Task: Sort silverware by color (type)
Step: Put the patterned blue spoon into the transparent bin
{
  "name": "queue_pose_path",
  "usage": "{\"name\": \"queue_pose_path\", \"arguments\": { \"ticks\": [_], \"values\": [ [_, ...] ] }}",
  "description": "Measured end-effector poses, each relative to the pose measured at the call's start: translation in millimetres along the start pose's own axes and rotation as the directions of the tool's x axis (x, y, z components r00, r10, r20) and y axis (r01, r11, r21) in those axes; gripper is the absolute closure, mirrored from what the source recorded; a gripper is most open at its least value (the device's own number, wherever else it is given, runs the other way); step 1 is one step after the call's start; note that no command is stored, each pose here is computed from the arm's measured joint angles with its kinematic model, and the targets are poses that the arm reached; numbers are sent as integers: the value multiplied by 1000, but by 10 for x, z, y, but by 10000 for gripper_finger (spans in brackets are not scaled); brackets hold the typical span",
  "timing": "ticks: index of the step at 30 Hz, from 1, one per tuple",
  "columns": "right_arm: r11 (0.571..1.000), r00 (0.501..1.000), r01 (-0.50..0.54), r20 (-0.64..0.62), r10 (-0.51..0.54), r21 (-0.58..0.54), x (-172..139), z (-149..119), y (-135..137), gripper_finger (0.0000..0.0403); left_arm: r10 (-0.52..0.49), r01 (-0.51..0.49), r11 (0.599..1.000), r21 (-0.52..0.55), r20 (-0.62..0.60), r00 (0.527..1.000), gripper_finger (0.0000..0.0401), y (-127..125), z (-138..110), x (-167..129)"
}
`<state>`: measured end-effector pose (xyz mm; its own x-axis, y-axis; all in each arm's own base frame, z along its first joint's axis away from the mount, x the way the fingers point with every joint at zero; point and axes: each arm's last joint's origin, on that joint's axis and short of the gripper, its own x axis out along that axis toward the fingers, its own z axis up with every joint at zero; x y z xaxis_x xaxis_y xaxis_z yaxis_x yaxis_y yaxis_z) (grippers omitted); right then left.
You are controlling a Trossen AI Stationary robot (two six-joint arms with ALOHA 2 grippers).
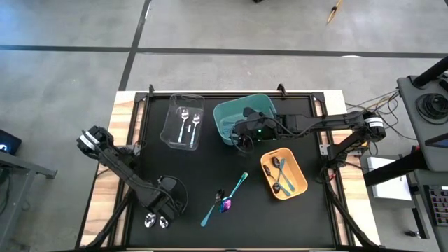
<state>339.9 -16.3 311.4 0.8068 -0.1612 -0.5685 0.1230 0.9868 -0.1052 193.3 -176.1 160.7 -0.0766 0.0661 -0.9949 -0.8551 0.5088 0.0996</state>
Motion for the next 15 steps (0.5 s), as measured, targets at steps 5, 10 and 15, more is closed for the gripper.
{"name": "queue_pose_path", "arguments": {
  "ticks": [5,10,15],
  "values": [
    [1000,1000,0,-10,0,0,16,-33,3,321,-13,14,1000,-5,14,1000,244,7,6,49],
    [1000,1000,-1,-22,1,-2,33,-68,7,321,-24,25,999,-20,15,1000,244,30,11,132],
    [1000,1000,-1,-20,1,-3,34,-69,7,321,-44,45,999,-21,12,999,246,15,9,140]
  ]
}}
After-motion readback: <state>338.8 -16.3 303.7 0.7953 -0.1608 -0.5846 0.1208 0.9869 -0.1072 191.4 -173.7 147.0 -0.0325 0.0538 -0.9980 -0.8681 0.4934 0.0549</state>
